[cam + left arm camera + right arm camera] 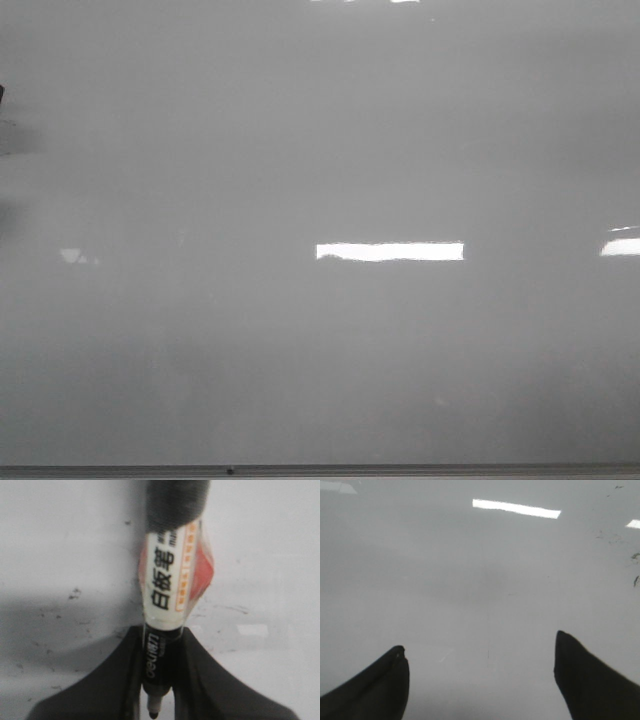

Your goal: Write number 9 on whiteboard

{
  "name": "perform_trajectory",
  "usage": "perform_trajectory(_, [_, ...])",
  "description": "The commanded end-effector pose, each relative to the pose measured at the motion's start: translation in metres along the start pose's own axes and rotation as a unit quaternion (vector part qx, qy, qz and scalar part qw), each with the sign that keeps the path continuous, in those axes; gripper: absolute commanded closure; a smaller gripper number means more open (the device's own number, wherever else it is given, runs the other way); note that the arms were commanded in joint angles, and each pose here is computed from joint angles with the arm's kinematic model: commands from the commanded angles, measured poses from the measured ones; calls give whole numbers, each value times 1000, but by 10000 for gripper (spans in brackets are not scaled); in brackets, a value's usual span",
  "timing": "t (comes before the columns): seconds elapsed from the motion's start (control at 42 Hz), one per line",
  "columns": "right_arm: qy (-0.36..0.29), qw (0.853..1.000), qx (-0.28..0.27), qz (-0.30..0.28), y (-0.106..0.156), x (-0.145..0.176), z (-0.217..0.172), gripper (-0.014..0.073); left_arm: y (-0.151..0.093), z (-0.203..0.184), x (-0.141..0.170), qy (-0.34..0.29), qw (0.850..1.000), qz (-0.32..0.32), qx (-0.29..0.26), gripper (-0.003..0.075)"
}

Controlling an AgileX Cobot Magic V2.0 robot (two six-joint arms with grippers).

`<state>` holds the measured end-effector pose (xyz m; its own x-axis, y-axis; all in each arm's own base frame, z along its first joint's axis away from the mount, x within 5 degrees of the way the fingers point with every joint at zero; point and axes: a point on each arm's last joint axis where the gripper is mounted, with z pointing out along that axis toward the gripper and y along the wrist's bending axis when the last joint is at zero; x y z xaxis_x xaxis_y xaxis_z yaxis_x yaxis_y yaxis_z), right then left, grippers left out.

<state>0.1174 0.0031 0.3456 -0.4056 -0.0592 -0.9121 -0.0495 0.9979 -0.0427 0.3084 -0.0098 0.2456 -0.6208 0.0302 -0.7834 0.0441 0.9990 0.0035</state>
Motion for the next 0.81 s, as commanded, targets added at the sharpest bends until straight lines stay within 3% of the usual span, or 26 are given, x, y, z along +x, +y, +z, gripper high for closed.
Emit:
perform_trajectory(0.0, [-49,999,6,-5,-1,-16,-4,-18,-1,-28,-22,-48,998,28,-3,734])
perform_trajectory(0.214, [-34,999,-5,9,0,-13,-4,-18,-4,-74,-22,18,996,91,0,739])
perform_trajectory(0.428, [10,1000,-17,13,2,-12,-4,-18,-34,-106,-22,96,977,181,64,739])
perform_trajectory(0.595, [54,998,-29,-7,4,-19,1,-18,-72,-120,-22,99,946,269,153,739])
perform_trajectory(0.785, [106,988,-86,-69,18,-23,11,-18,-116,-138,-10,96,889,368,255,739])
